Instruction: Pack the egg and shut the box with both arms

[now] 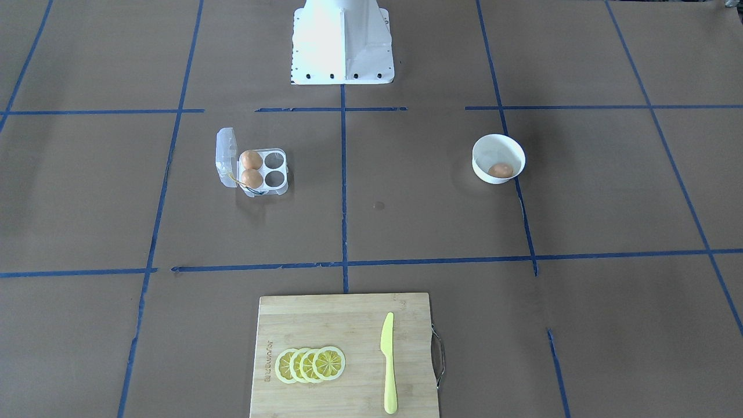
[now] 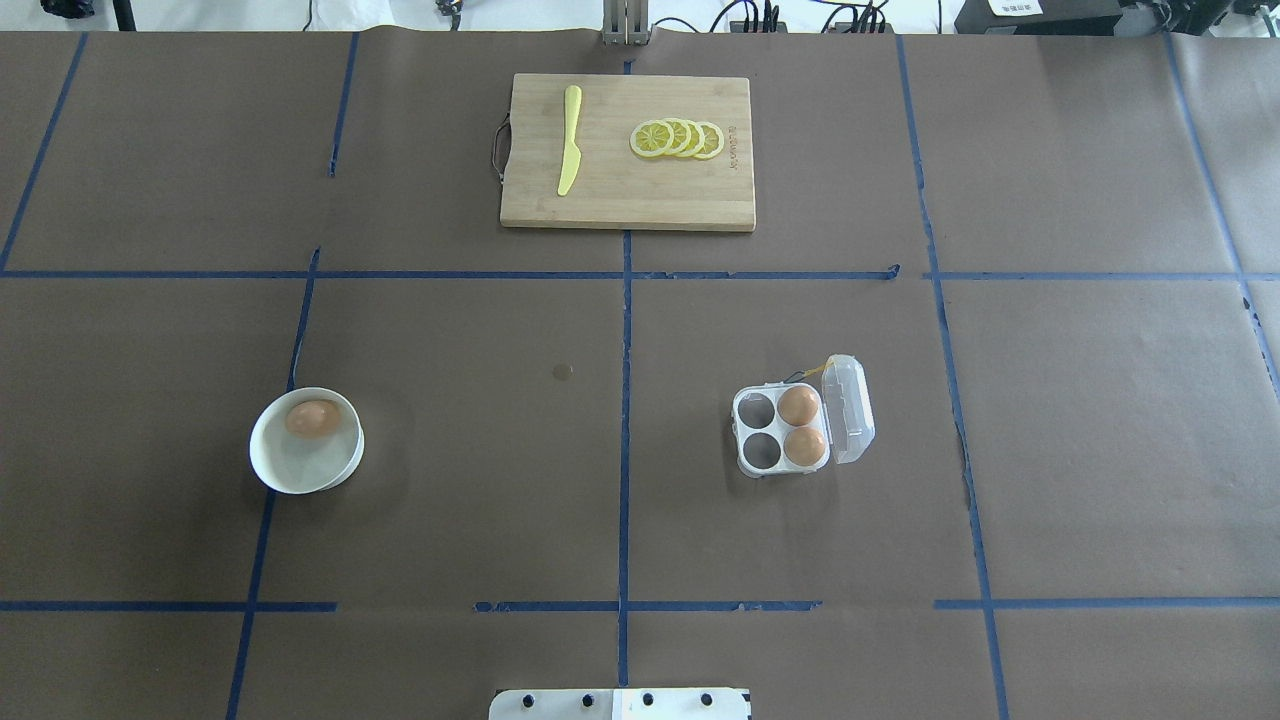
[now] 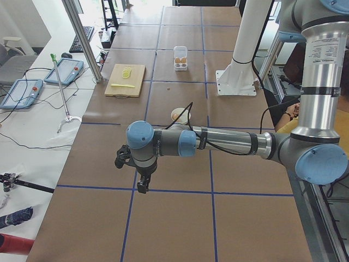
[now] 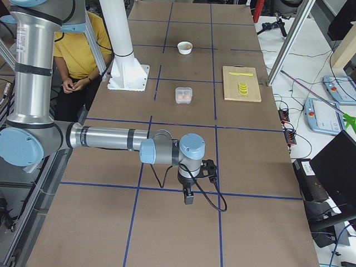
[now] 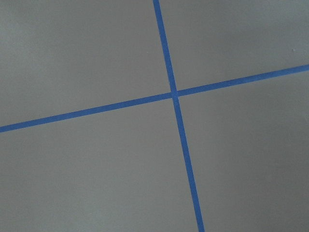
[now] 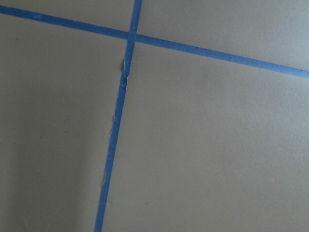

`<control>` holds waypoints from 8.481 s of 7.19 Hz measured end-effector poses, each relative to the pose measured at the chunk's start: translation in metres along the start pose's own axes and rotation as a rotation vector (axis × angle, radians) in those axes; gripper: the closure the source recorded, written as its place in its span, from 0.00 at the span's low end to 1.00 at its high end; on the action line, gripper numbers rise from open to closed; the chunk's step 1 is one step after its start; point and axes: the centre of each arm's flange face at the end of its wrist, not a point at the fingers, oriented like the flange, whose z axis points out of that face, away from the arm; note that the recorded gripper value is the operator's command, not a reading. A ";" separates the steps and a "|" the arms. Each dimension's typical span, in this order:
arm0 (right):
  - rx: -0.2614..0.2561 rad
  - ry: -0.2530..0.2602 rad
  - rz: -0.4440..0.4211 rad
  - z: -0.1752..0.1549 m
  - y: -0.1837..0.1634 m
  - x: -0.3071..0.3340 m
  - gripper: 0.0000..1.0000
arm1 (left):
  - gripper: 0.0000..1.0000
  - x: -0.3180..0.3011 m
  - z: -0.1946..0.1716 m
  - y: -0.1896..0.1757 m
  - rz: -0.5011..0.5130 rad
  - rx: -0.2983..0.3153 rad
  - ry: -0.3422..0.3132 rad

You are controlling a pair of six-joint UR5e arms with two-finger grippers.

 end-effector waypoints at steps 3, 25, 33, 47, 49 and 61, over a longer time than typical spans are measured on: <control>-0.003 -0.001 0.000 0.001 0.000 -0.001 0.00 | 0.00 0.002 -0.002 -0.001 0.021 0.017 -0.002; 0.245 -0.028 -0.180 -0.030 -0.053 -0.055 0.00 | 0.24 0.439 0.105 -0.017 0.793 0.461 0.295; 0.243 -0.028 -0.178 -0.028 -0.052 -0.054 0.00 | 0.26 0.462 0.164 0.019 0.869 0.347 0.315; 0.238 -0.029 -0.174 -0.026 -0.049 -0.053 0.00 | 0.31 0.452 0.191 0.015 0.901 0.341 0.247; 0.236 -0.029 -0.173 -0.025 -0.048 -0.052 0.00 | 0.32 0.453 0.192 0.015 0.901 0.339 0.247; 0.230 -0.029 -0.170 -0.023 -0.045 -0.050 0.00 | 0.72 0.451 0.189 0.021 0.904 0.328 0.260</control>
